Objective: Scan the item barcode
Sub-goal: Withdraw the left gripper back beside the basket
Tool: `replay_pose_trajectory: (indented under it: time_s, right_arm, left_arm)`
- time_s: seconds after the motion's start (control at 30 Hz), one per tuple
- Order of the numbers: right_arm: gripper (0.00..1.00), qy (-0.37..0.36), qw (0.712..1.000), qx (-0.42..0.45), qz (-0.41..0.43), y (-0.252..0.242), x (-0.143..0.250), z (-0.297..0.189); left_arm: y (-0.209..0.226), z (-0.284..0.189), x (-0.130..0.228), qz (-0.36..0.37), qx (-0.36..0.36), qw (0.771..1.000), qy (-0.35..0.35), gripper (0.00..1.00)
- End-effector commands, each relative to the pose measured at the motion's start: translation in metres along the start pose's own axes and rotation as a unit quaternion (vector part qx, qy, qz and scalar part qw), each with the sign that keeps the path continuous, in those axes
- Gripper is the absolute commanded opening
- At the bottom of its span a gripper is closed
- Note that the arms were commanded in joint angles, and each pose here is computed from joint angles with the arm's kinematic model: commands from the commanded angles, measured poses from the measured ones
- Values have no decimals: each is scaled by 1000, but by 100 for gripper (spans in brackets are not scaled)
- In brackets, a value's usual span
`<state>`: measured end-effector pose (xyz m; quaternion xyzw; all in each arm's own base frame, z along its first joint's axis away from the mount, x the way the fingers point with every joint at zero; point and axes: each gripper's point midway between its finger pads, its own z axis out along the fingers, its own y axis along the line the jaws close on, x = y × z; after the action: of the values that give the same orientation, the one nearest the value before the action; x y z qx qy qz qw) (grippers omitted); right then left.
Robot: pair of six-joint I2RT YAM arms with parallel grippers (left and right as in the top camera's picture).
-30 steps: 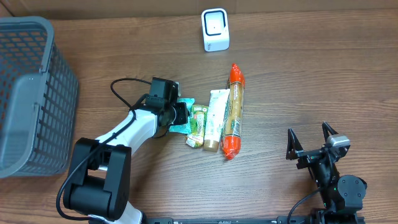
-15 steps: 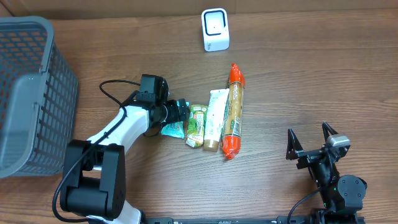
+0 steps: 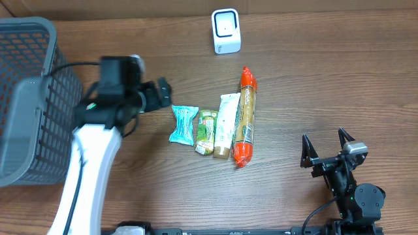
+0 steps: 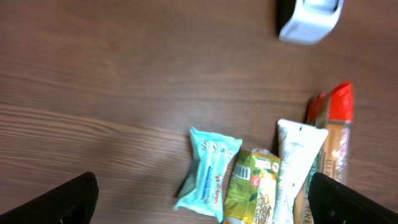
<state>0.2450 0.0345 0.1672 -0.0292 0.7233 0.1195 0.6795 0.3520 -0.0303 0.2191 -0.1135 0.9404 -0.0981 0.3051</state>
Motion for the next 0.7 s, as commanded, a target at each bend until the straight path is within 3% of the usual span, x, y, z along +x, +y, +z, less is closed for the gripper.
replay_pose_trajectory:
  time_s: [0.0, 0.3, 0.67]
  right_arm:
    - [100, -2, 1000, 4, -2, -2, 2, 0]
    - [100, -3, 1000, 4, -2, -2, 2, 0]
    - [100, -3, 1000, 4, -2, -2, 2, 0]
  left_arm:
    - [16, -47, -13, 28, -22, 998, -55, 100]
    - [25, -130, -15, 48, -18, 985, -163, 100]
    - [41, -124, 3, 45, -58, 990, -121, 100]
